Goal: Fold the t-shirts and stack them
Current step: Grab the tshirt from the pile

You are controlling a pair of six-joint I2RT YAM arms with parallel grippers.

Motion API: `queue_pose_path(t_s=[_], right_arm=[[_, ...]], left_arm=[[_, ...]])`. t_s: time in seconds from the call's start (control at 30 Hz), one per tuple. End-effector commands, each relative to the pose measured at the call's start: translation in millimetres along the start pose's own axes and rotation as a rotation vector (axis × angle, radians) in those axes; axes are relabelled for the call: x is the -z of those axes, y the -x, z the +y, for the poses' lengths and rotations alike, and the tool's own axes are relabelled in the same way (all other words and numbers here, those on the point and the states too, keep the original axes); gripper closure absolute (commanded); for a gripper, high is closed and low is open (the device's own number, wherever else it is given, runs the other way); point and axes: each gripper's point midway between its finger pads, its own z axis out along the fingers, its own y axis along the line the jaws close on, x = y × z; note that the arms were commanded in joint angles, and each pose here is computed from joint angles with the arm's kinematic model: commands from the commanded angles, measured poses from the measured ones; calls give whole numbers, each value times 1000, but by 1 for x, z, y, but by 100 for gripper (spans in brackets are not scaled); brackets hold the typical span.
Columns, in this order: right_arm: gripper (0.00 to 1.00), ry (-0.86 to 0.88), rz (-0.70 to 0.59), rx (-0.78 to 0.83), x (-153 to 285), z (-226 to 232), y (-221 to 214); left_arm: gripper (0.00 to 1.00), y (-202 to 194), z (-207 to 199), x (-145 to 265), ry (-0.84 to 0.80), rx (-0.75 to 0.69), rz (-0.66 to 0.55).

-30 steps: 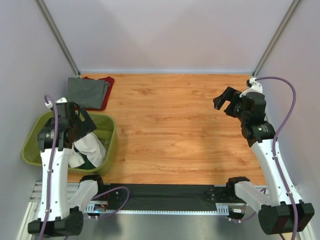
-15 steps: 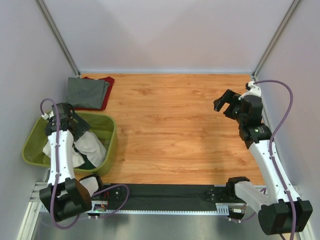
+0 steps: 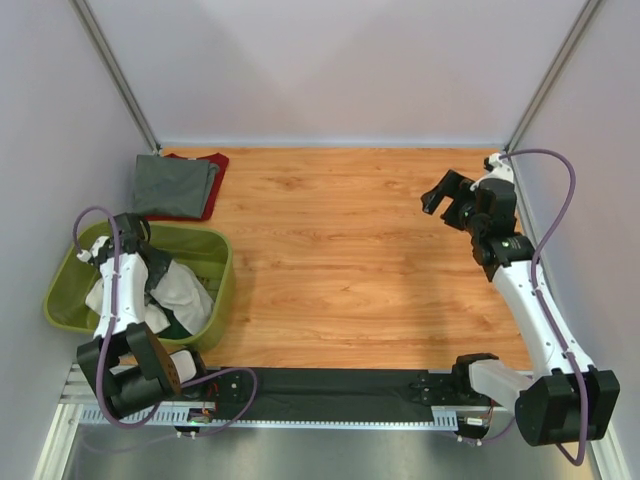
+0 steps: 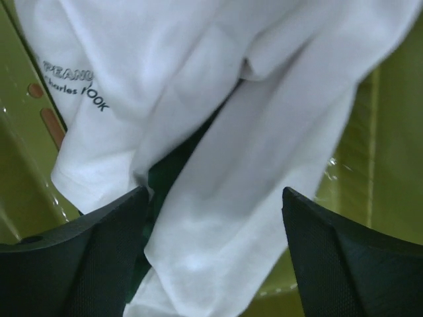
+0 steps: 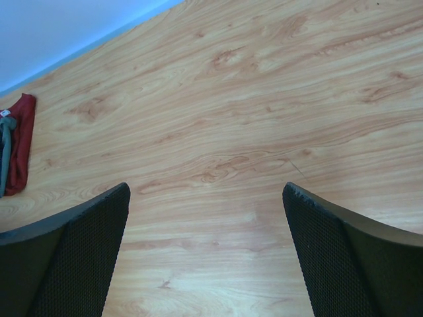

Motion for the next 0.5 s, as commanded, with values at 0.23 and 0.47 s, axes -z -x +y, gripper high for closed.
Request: queue_pose_path(t_s=[0.23, 0.47], right_arm=[[0, 78, -71, 24, 8, 31, 45], [0, 50, -109, 22, 21, 32, 61]], left_arm=[[60, 19, 5, -16, 40, 128, -130], [100, 60, 20, 37, 98, 46, -258]])
